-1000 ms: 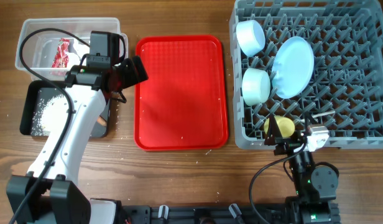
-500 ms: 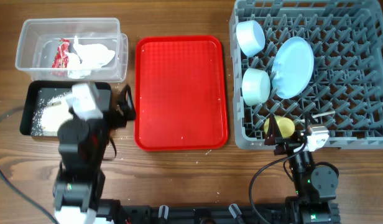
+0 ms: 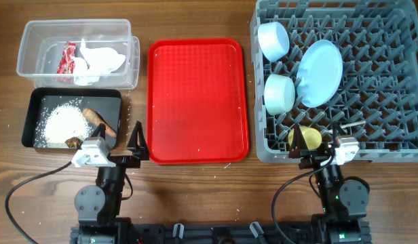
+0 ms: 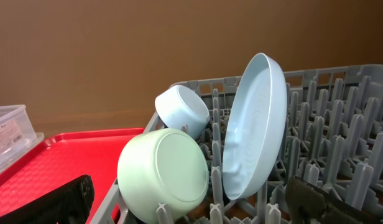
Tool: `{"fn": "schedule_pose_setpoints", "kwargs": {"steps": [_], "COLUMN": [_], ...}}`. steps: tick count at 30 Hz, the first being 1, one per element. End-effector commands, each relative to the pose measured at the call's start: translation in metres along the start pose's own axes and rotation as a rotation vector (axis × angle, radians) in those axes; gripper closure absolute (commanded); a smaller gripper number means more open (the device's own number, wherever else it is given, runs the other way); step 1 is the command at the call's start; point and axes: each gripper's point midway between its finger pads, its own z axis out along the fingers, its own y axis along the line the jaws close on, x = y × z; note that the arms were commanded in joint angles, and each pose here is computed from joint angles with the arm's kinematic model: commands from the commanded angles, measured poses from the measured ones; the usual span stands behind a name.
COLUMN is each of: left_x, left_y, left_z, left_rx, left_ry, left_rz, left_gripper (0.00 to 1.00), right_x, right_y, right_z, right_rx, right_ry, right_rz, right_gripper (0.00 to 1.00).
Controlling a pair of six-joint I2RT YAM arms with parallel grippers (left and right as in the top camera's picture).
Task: Sort waste into correct bins and load items into the dishwasher rack
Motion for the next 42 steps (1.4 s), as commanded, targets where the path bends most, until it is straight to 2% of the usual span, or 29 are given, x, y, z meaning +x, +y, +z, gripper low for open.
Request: {"fn": "schedule_pose_setpoints", "kwargs": {"steps": [1, 7, 13, 17, 21, 42], "left_x": [-0.012, -0.032, -0.026, -0.005, 0.037, 0.038], "left_y": [0.001, -0.004, -0.002, 0.005, 0.019, 0.019], "left_z": [-0.004, -0.009, -0.006, -0.003, -0.003, -0.003], "left_rx": [-0.007, 0.014, 0.026, -0.004, -0.060, -0.058], "left_ry": [-0.067, -0.151, -0.182, -0.097, 0.079, 0.083], "left_rz": [0.004, 0.005, 0.006, 0.004, 0.000, 0.000], "left_gripper": [0.00, 0.00, 0.00, 0.00, 0.00, 0.00], "right_x": [-0.001, -0.001, -0.001, -0.001, -0.001, -0.001], "right_y": [0.000, 0.000, 0.000, 0.000, 0.000, 0.000], "right_z": [0.000, 0.000, 0.000, 0.000, 0.000, 0.000], "right_rx": [0.004, 0.004, 0.004, 0.004, 0.004, 0.004], "right_ry": [-0.008, -0.008, -0.008, -0.008, -0.008, -0.008], "right_rz": [0.003, 0.003, 0.003, 0.003, 0.003, 0.003], "right_gripper": [0.00, 0.00, 0.00, 0.00, 0.00, 0.00]}}
